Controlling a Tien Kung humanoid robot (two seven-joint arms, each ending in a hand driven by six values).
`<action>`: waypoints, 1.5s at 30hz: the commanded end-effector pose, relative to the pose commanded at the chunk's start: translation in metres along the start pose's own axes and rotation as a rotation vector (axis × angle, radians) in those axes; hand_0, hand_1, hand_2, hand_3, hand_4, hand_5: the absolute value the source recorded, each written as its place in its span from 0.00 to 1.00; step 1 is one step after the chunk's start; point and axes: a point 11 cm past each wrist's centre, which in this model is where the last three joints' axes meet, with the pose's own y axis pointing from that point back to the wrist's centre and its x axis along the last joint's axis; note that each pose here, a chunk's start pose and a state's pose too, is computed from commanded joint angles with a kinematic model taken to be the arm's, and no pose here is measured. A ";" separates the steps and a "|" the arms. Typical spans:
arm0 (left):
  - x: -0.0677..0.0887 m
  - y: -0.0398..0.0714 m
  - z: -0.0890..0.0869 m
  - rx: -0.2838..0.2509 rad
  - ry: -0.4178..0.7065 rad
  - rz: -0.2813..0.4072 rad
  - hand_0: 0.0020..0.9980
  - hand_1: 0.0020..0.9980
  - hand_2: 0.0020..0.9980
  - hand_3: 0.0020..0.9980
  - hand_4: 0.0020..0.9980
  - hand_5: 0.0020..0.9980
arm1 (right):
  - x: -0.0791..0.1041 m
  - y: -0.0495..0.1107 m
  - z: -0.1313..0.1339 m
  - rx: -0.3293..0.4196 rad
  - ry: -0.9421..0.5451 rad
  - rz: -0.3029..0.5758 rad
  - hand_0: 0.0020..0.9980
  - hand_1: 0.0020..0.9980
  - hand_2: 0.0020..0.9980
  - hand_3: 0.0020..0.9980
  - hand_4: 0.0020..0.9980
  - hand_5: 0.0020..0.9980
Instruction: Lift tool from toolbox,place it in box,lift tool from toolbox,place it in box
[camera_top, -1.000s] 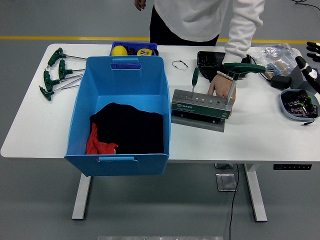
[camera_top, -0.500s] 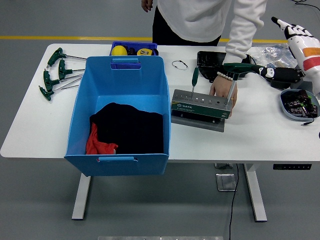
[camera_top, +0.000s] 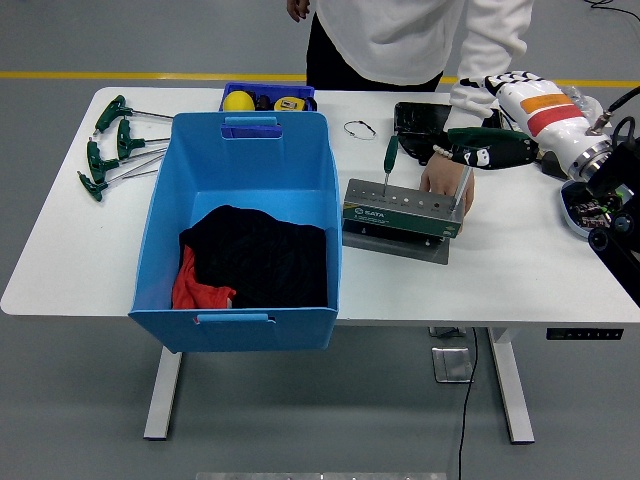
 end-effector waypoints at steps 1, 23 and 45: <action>0.000 0.000 0.000 0.000 0.000 0.000 0.48 0.47 0.51 0.75 0.80 0.79 | -0.003 -0.004 -0.001 0.004 0.019 -0.021 0.68 0.61 0.59 0.73 1.00 0.62; 0.001 0.000 0.006 -0.012 -0.003 0.005 0.47 0.47 0.50 0.75 0.81 0.78 | -0.032 -0.027 0.033 -0.137 0.132 -0.186 0.42 0.43 0.41 0.59 1.00 0.65; 0.003 0.000 0.004 -0.007 -0.019 0.012 0.46 0.46 0.49 0.75 0.81 0.78 | -0.049 -0.025 0.030 -0.160 0.119 -0.219 0.19 0.14 0.15 0.20 1.00 0.78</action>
